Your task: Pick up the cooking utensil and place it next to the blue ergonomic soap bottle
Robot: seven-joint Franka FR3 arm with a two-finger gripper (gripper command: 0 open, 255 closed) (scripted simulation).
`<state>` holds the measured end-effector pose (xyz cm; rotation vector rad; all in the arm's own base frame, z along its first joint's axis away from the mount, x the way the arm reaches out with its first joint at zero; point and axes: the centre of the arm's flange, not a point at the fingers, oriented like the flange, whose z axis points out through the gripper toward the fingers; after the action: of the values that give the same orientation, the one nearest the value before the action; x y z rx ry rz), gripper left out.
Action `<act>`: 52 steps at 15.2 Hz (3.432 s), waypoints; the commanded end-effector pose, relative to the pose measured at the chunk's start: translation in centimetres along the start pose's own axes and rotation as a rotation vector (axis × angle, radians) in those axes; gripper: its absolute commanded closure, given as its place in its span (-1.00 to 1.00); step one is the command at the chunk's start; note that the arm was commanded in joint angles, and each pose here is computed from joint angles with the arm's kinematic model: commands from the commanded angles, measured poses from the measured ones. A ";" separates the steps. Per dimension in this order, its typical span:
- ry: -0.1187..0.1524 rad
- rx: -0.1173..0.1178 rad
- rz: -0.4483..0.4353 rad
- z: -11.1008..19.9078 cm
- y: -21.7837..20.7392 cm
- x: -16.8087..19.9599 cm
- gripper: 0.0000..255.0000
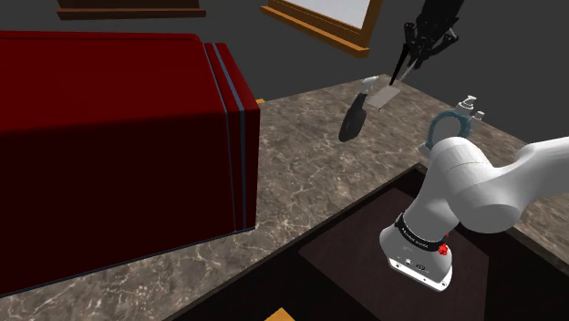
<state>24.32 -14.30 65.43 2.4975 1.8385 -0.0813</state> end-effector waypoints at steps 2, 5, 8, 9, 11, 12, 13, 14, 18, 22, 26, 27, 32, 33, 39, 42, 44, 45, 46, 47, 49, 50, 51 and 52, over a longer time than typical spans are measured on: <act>-0.001 0.000 -0.001 0.3 0.2 -3.8 1.00; -0.001 0.000 -0.001 0.6 0.7 -7.8 1.00; -0.001 0.000 -0.001 0.8 1.2 -11.7 1.00; -0.001 0.000 -0.001 0.9 1.3 -13.0 1.00; -0.001 0.000 -0.001 1.1 1.6 -15.6 1.00; -0.001 0.000 -0.001 1.2 1.8 -16.9 1.00; -0.001 0.000 -0.001 1.2 2.0 -18.2 1.00; -0.001 0.000 -0.001 1.3 2.1 -19.5 1.00; -0.001 0.000 -0.001 2.5 2.4 -21.6 1.00; -0.001 0.000 -0.001 4.6 2.4 -21.5 1.00; -0.001 0.000 -0.001 6.7 2.4 -21.4 1.00; -0.001 0.000 -0.001 7.3 2.4 -21.3 1.00; -0.001 0.000 -0.001 9.9 2.4 -21.2 1.00; -0.001 0.000 -0.001 10.4 2.4 -21.1 1.00; -0.001 0.000 -0.001 13.6 2.4 -20.9 1.00; -0.001 0.000 -0.001 15.2 2.4 -20.8 1.00; -0.001 0.000 -0.001 16.2 2.4 -20.7 1.00; -0.001 0.000 -0.001 16.8 2.4 -20.7 1.00; -0.001 0.000 -0.001 17.3 2.4 -20.7 1.00; -0.001 0.000 -0.001 17.8 2.4 -20.6 1.00; -0.001 0.000 -0.001 18.9 2.4 -20.6 1.00; -0.001 0.000 -0.001 19.4 2.4 -20.5 1.00; -0.001 0.000 -0.001 19.9 2.4 -20.5 1.00; -0.001 0.000 -0.001 20.4 2.4 -20.5 1.00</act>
<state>20.11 -35.81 46.90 2.4966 1.8394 -0.0823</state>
